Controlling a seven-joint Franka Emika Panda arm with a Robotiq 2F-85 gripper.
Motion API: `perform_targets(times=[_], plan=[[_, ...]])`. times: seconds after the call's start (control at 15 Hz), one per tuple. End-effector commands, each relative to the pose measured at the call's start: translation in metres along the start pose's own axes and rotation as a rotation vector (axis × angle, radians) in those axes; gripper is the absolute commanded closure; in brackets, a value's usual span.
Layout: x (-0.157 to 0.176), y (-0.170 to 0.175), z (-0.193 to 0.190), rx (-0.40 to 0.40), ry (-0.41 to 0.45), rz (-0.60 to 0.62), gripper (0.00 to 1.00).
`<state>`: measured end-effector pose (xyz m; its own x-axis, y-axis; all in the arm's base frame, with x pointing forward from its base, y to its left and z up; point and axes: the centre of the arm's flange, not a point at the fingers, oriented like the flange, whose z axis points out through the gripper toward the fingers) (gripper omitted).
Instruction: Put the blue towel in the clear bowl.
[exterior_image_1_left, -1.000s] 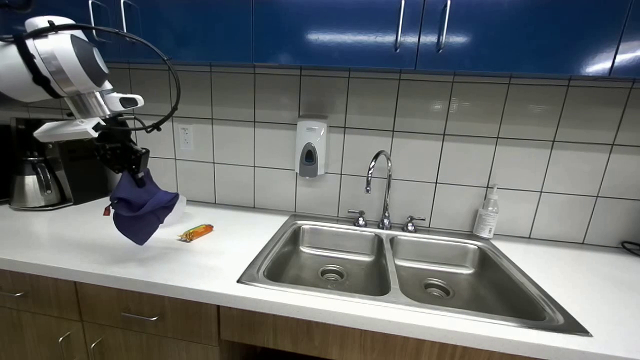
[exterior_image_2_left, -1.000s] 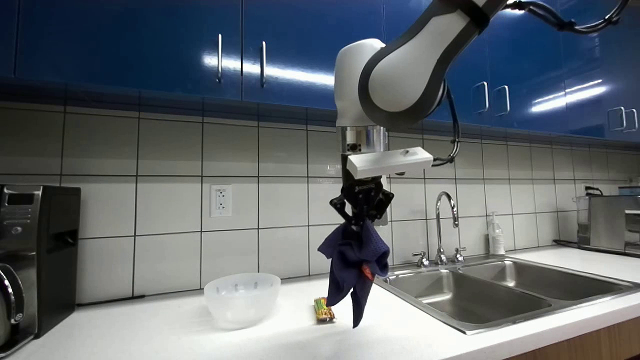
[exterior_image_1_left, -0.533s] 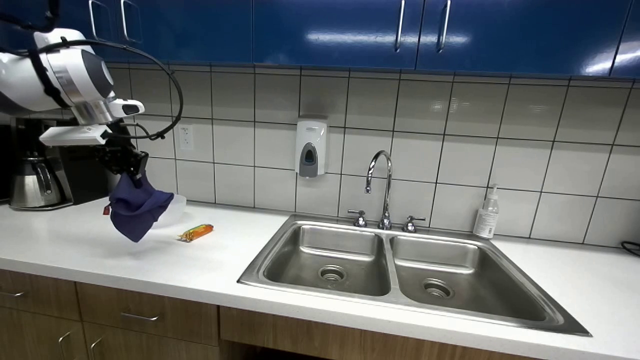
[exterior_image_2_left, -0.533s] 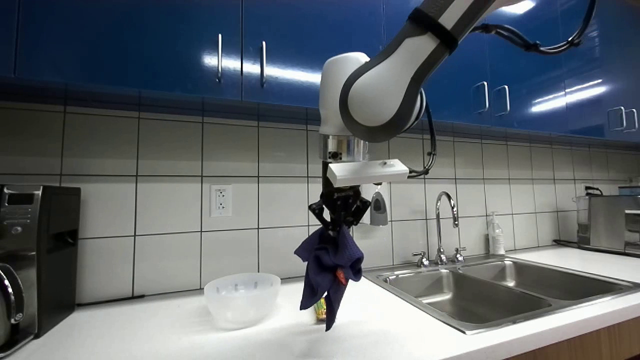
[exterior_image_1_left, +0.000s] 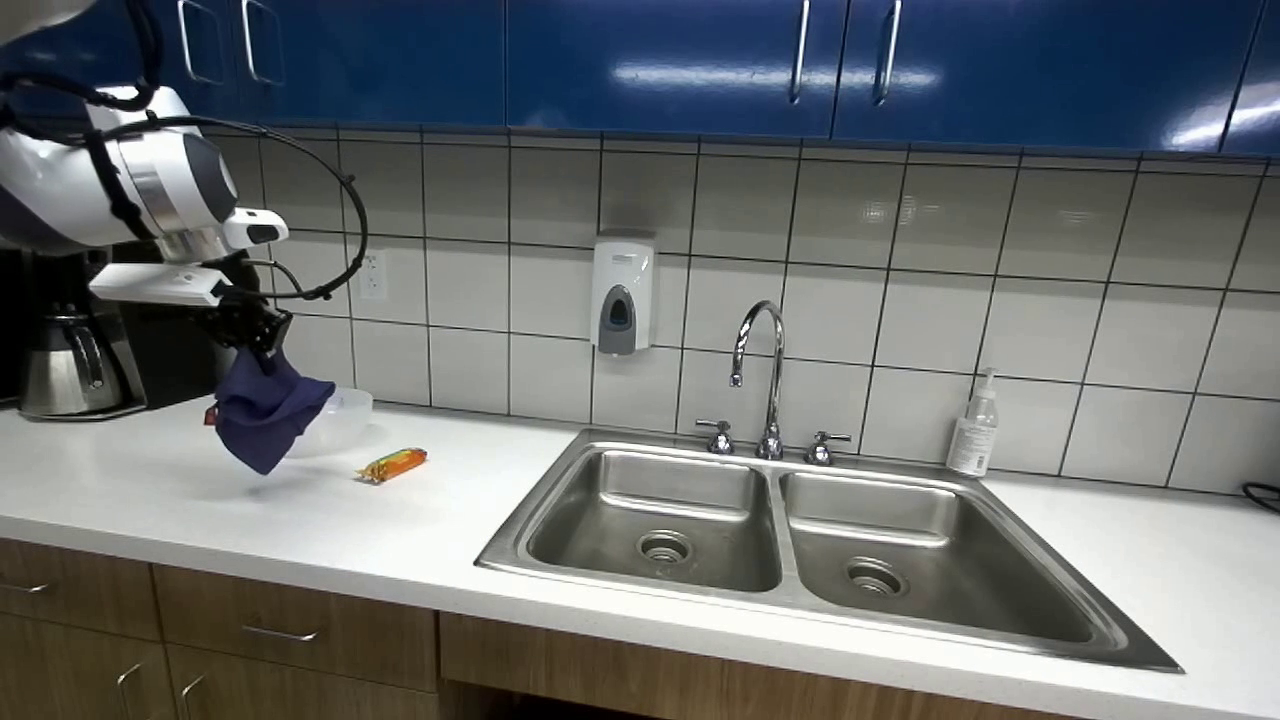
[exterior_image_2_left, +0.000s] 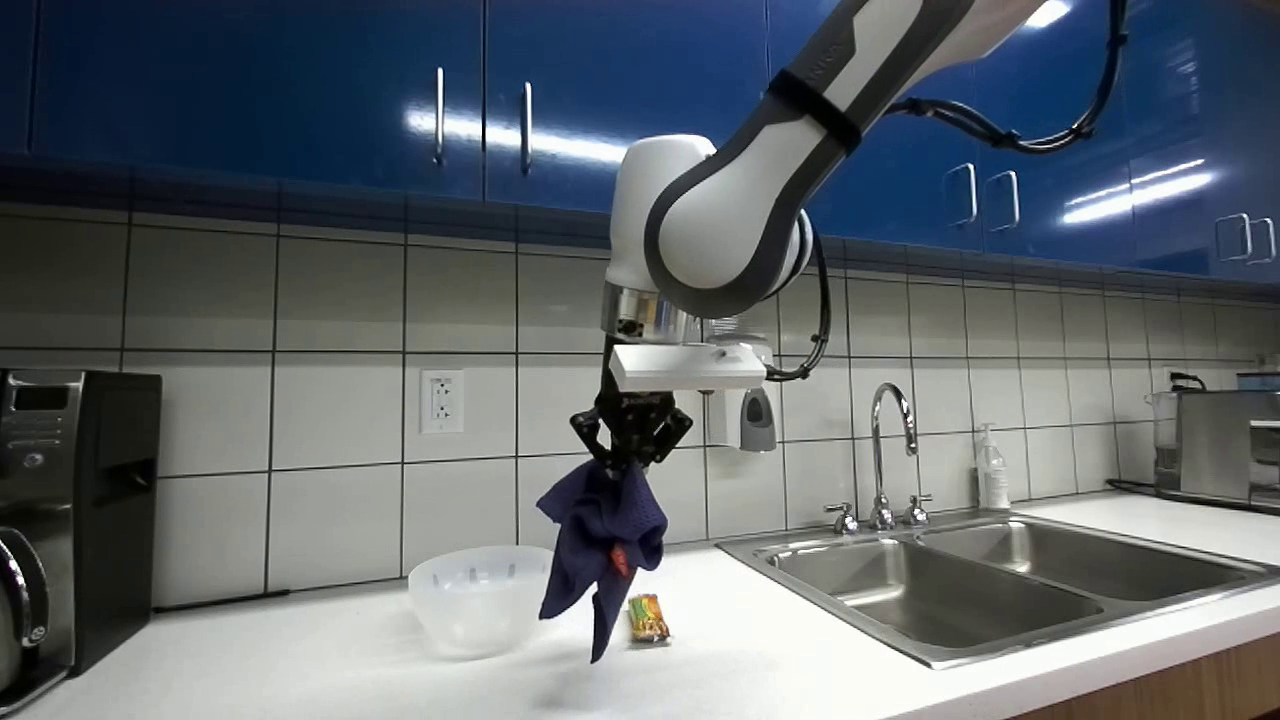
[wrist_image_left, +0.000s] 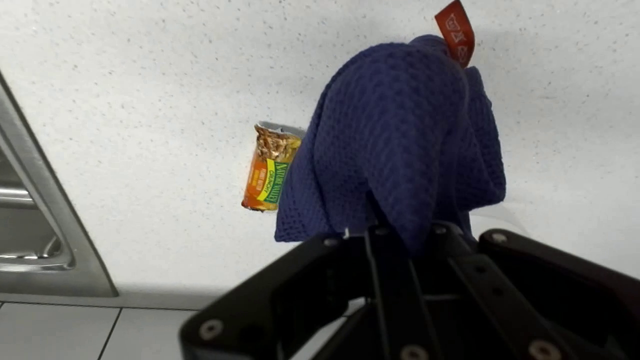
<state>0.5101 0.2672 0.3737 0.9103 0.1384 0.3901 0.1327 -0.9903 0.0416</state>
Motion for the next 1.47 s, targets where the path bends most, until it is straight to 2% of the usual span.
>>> perform_targets(times=[0.0, 0.47, 0.93, 1.4], plan=[[0.022, -0.016, 0.005, 0.017, 0.065, 0.019, 0.98], [0.062, -0.03, 0.02, 0.039, 0.148, 0.061, 0.98], [0.112, -0.045, 0.015, 0.072, 0.207, 0.077, 0.98], [0.125, -0.056, 0.026, 0.074, 0.235, 0.078, 0.98]])
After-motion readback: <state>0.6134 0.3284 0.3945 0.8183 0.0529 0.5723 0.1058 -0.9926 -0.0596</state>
